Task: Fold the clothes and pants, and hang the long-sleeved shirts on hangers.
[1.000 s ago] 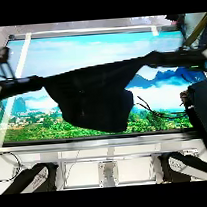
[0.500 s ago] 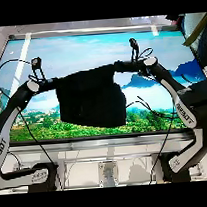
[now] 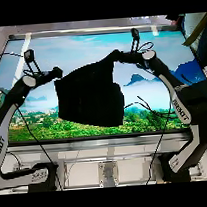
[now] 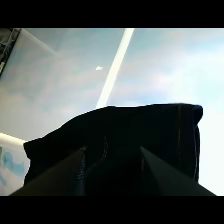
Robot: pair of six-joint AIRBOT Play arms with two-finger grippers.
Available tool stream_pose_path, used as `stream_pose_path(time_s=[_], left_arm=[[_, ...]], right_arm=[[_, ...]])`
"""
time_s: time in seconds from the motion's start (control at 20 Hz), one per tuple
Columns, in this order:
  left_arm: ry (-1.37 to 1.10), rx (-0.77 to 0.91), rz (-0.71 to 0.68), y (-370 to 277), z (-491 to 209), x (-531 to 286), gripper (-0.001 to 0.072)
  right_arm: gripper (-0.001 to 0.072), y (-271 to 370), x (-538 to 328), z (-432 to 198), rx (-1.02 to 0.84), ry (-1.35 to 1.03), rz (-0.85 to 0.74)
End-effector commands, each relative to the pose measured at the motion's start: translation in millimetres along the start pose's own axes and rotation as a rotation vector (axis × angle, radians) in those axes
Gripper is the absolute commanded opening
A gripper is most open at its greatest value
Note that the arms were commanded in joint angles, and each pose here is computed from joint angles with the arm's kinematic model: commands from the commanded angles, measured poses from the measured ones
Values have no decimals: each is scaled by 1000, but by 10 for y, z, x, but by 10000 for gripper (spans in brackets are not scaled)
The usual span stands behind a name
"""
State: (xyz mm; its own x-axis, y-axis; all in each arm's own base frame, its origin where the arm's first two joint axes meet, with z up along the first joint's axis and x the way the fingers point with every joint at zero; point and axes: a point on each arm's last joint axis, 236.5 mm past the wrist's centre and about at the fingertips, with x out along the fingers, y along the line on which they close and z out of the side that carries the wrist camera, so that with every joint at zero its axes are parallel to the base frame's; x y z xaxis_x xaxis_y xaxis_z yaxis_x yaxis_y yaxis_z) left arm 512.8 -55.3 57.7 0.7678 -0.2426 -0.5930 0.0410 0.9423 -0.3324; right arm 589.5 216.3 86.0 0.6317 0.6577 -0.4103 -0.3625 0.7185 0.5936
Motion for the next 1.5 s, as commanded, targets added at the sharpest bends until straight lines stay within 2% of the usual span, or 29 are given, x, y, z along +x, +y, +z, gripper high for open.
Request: stream_pose_path(time_s=[0.0,0.05,0.1,0.2,0.35,0.45,0.5,0.55,0.6,0.8,1.0,1.15,1.45], left_arm=[[125,10,-16,102,-23,-649,672],[146,9,10,232,-42,-912,671],[165,-12,39,377,-123,-1179,640],[209,-89,110,690,-553,-1564,627],[263,-311,121,817,-1567,-1759,627],[195,-496,27,622,-1847,-1687,626],[175,-563,-11,546,-1934,-1640,626],[172,-607,-26,518,-2025,-1594,626],[179,-649,-39,501,-2111,-1547,626],[239,-687,-67,470,-2269,-1364,626],[304,-670,-52,357,-2451,-1034,626],[255,-789,-55,306,-2366,-822,626],[290,-834,-17,380,-2516,-718,626]], right_arm=[[296,-62,-766,-136,-23,230,-11],[251,-178,-1089,-188,-56,294,-73],[245,-274,-1421,-242,-83,349,-138],[250,-392,-1992,-474,-71,413,-229],[271,-445,-2291,-1397,71,377,-245],[513,-441,-2247,-1829,333,106,-228],[564,-398,-2251,-1976,516,-40,-183],[564,-346,-2281,-2126,626,-120,-137],[561,-277,-2309,-2301,655,-143,-103],[557,92,-2301,-2577,614,-61,-2],[557,169,-2291,-2543,590,-52,15],[557,171,-2292,-2539,588,-52,15],[556,165,-2292,-2536,588,-54,13]])
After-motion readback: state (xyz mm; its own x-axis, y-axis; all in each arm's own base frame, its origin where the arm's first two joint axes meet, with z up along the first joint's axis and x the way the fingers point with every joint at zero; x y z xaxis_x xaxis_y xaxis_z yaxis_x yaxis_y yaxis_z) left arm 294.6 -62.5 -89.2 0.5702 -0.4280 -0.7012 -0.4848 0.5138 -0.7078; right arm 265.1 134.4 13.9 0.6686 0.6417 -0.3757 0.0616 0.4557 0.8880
